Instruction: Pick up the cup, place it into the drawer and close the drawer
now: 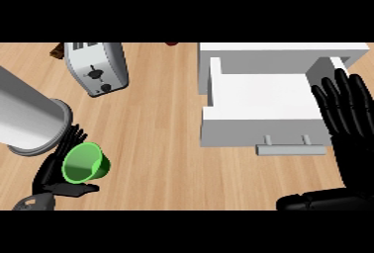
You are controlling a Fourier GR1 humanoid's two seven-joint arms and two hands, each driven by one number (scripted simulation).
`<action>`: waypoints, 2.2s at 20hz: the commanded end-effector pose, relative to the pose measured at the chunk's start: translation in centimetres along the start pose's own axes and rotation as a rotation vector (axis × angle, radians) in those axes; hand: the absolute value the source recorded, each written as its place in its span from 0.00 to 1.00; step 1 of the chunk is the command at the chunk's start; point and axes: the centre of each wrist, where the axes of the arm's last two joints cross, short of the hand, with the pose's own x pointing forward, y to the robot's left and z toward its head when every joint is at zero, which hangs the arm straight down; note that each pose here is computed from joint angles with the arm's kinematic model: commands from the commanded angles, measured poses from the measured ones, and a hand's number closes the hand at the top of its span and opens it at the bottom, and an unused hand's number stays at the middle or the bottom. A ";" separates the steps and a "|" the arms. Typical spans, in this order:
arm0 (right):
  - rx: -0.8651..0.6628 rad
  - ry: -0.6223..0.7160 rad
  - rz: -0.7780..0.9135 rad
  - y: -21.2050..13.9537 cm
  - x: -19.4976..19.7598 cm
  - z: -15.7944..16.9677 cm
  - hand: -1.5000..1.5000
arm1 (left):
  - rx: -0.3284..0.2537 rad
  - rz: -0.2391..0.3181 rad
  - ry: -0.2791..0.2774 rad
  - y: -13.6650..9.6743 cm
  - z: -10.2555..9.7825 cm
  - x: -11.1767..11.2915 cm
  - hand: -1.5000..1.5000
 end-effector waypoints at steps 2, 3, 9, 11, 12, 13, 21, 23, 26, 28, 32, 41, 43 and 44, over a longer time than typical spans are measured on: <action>-0.002 -0.005 0.002 0.0 -0.9 -0.2 0.00 | -0.080 0.089 -0.070 -0.5 -0.2 -0.8 0.00; -0.004 -0.005 -0.006 0.5 0.9 -0.1 0.00 | -0.059 0.099 -0.081 -0.1 -0.6 -0.2 0.00; 0.016 0.014 0.004 -0.7 1.6 0.1 0.00 | -0.039 0.153 -0.068 -0.5 -1.9 -0.3 0.00; 0.018 0.014 -0.014 -0.8 0.4 -0.8 0.00 | -0.057 0.189 -0.072 -0.1 -1.3 -0.6 0.00; 0.016 0.019 -0.011 0.2 -0.9 -0.5 0.00 | -0.073 0.199 -0.048 -1.5 -1.0 -1.5 0.00; 0.007 0.014 -0.012 0.5 1.3 -1.0 0.00 | -0.068 0.192 -0.045 -0.3 -0.3 -1.3 0.00; 0.005 0.002 -0.002 -0.8 -0.2 0.0 0.00 | -0.154 0.343 -0.058 -2.1 -0.3 -2.1 0.00; 0.015 0.013 0.001 0.1 0.0 0.0 0.00 | -0.190 0.360 -0.086 -4.9 -2.9 -1.9 1.00; 0.017 0.015 -0.003 -0.1 0.7 -0.1 0.00 | -0.187 0.380 -0.122 -1.5 -1.7 -1.0 1.00; 0.010 0.007 -0.004 -0.1 0.4 0.8 0.00 | -0.167 0.368 -0.164 -4.2 -1.2 -2.3 1.00; 0.010 0.018 0.010 -0.3 -0.6 -0.5 0.00 | -0.145 0.306 -0.214 -3.0 -2.5 -1.1 1.00; 0.002 0.013 0.019 0.0 1.1 -0.5 0.00 | 0.256 0.184 -0.340 -8.4 -4.1 -1.9 1.00; -0.013 0.008 0.016 -1.9 -0.6 -1.2 0.00 | 0.227 0.197 -0.404 -5.3 -3.0 -1.0 1.00; 0.002 0.016 0.009 -0.4 0.6 0.1 0.00 | 0.215 0.221 -0.403 -7.5 -5.6 0.2 1.00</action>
